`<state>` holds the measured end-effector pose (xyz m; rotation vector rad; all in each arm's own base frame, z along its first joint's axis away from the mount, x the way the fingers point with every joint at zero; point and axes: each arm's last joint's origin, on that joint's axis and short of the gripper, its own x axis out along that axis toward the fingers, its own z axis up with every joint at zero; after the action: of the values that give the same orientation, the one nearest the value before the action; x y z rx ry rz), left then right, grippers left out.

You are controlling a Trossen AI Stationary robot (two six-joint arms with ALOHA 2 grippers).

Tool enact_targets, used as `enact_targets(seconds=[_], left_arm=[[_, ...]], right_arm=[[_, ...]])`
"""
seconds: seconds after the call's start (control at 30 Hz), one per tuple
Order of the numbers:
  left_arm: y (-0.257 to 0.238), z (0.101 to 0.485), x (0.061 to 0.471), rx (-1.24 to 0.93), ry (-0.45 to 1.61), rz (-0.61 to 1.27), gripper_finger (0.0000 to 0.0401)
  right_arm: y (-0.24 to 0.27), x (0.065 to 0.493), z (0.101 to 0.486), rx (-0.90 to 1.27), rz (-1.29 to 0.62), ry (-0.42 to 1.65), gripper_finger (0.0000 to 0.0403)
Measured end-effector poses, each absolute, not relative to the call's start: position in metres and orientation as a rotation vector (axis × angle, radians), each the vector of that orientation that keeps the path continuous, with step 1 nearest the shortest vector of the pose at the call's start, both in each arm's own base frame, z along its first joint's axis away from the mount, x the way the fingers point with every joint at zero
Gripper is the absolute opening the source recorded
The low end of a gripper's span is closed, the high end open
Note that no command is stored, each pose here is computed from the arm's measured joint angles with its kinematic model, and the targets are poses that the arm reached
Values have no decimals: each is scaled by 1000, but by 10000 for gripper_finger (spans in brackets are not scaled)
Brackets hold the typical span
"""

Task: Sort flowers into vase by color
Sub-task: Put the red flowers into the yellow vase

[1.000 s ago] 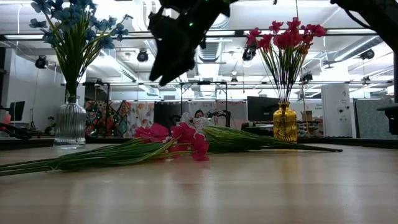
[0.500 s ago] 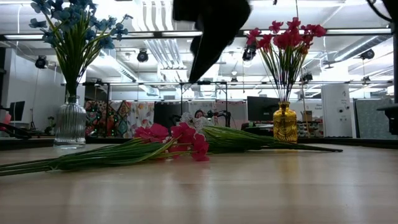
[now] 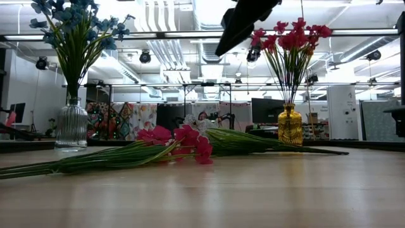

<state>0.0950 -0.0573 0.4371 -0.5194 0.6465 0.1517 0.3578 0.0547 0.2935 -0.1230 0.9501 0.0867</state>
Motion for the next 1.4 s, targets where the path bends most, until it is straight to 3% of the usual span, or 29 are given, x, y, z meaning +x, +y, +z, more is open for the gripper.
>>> enact_targets(seconds=[0.23, 0.5, 0.83, 1.13, 1.4], left_arm=[[-118, 434, 84, -488, 780, -211, 342], [-171, 421, 67, -504, 631, -117, 342], [-251, 377, 90, -436, 588, -18, 342], [-289, 324, 137, -553, 669, 187, 342], [-312, 275, 188, -525, 674, 278, 342]], right_arm=[[53, 344, 296, -137, 93, 954, 350], [53, 342, 296, -170, 113, 958, 350], [65, 333, 292, -141, 138, 1037, 350], [93, 321, 290, -143, 186, 1091, 350], [123, 306, 288, -166, 244, 1130, 350]])
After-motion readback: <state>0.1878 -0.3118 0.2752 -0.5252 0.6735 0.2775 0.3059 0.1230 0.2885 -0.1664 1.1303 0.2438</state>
